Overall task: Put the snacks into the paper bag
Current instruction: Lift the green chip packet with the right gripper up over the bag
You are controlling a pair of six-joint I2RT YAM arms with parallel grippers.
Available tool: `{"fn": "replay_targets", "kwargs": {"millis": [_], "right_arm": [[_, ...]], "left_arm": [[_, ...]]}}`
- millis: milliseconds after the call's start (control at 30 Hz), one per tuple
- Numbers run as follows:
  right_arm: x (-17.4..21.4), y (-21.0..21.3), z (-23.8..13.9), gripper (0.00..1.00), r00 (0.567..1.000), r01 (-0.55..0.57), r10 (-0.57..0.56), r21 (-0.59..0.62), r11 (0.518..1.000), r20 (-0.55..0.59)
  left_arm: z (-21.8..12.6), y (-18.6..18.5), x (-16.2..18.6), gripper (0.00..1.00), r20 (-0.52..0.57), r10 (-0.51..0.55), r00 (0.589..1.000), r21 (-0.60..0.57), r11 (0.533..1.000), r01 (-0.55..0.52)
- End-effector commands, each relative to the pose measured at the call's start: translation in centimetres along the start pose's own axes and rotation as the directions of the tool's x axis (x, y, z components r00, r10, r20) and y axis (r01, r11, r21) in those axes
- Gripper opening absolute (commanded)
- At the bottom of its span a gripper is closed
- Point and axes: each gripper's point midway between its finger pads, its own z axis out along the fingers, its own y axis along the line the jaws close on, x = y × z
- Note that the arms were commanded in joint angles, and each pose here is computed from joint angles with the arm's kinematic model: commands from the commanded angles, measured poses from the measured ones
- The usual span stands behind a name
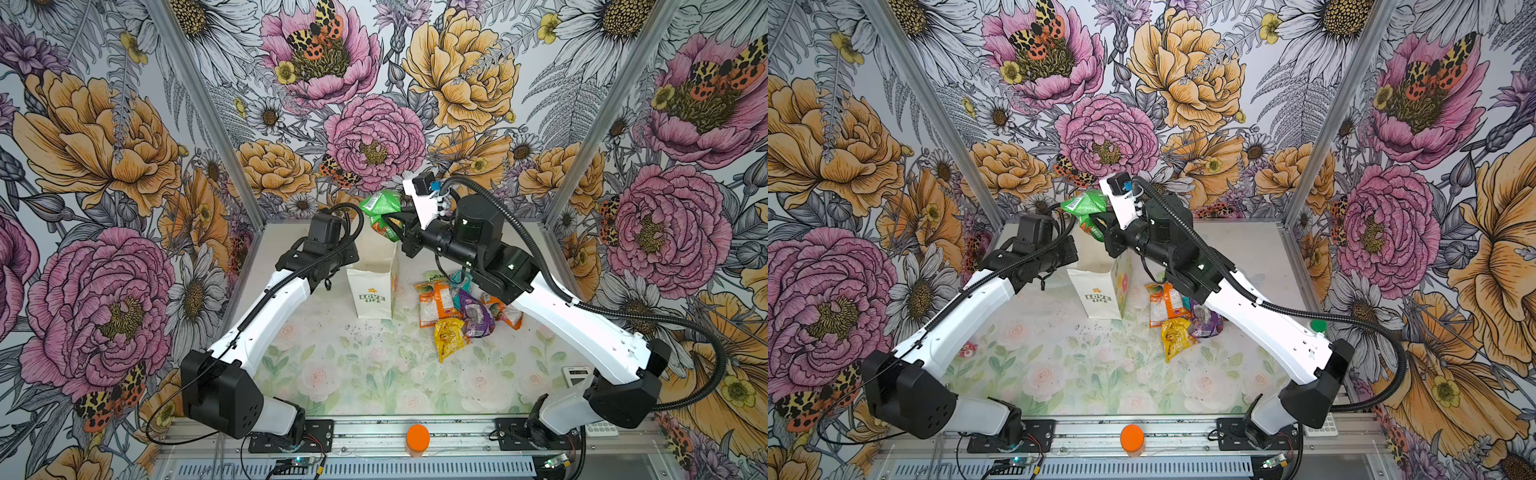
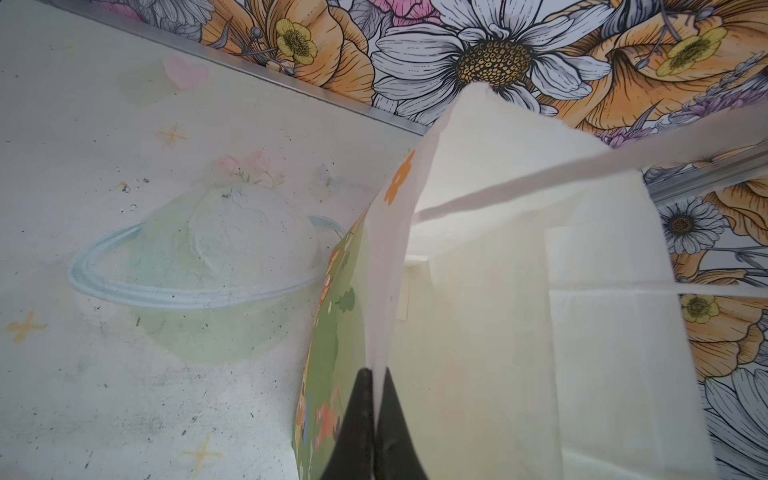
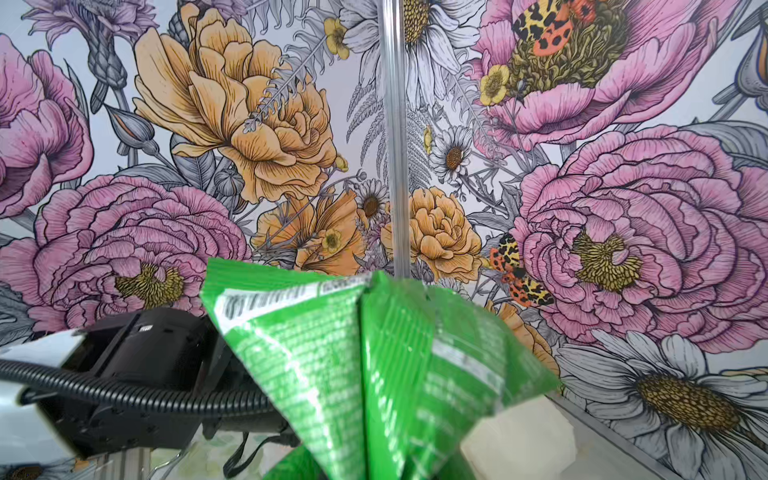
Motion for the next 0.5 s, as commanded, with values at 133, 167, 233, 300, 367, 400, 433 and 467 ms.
{"fn": "replay_targets", "kwargs": {"millis": [133, 167, 233, 300, 367, 400, 433, 467], "right_arm": [[-2.6, -1.3, 2.8, 0.0, 0.97, -0.157, 0.149, 0.028, 0.987, 0.19], [-2.2, -1.7, 3.2, 0.0, 0.969, -0.171, 0.16, 0.043, 0.984, 0.189], [-1.4, -2.3, 3.9, 0.0, 0.966, -0.196, 0.181, 0.064, 0.979, 0.187], [-0.8, -2.4, 4.4, 0.0, 0.965, -0.205, 0.19, 0.068, 0.976, 0.179], [-0.2, -2.7, 4.8, 0.0, 0.965, -0.215, 0.199, 0.078, 0.974, 0.173], [0.2, -2.9, 5.0, 0.0, 0.965, -0.218, 0.202, 0.086, 0.972, 0.168], [0.5, -3.0, 5.1, 0.0, 0.965, -0.22, 0.203, 0.093, 0.971, 0.165], [0.8, -3.2, 5.3, 0.0, 0.966, -0.221, 0.203, 0.099, 0.97, 0.161]], "left_arm": [[-1.1, -0.7, -1.0, 0.0, 0.047, -0.035, 0.998, 0.044, 0.998, 0.033], [-1.1, -0.7, -0.9, 0.0, 0.046, -0.035, 0.998, 0.045, 0.998, 0.033], [-1.1, -0.9, -0.9, 0.0, 0.045, -0.033, 0.998, 0.049, 0.998, 0.031], [-1.1, -0.9, -0.9, 0.0, 0.046, -0.033, 0.998, 0.048, 0.998, 0.031], [-1.1, -0.9, -0.9, 0.0, 0.046, -0.033, 0.998, 0.046, 0.998, 0.031], [-1.1, -0.9, -0.9, 0.0, 0.045, -0.033, 0.998, 0.047, 0.998, 0.031], [-1.1, -0.9, -0.9, 0.0, 0.045, -0.035, 0.998, 0.047, 0.998, 0.032], [-1.0, -0.9, -0.9, 0.0, 0.044, -0.034, 0.998, 0.047, 0.998, 0.032]]}}
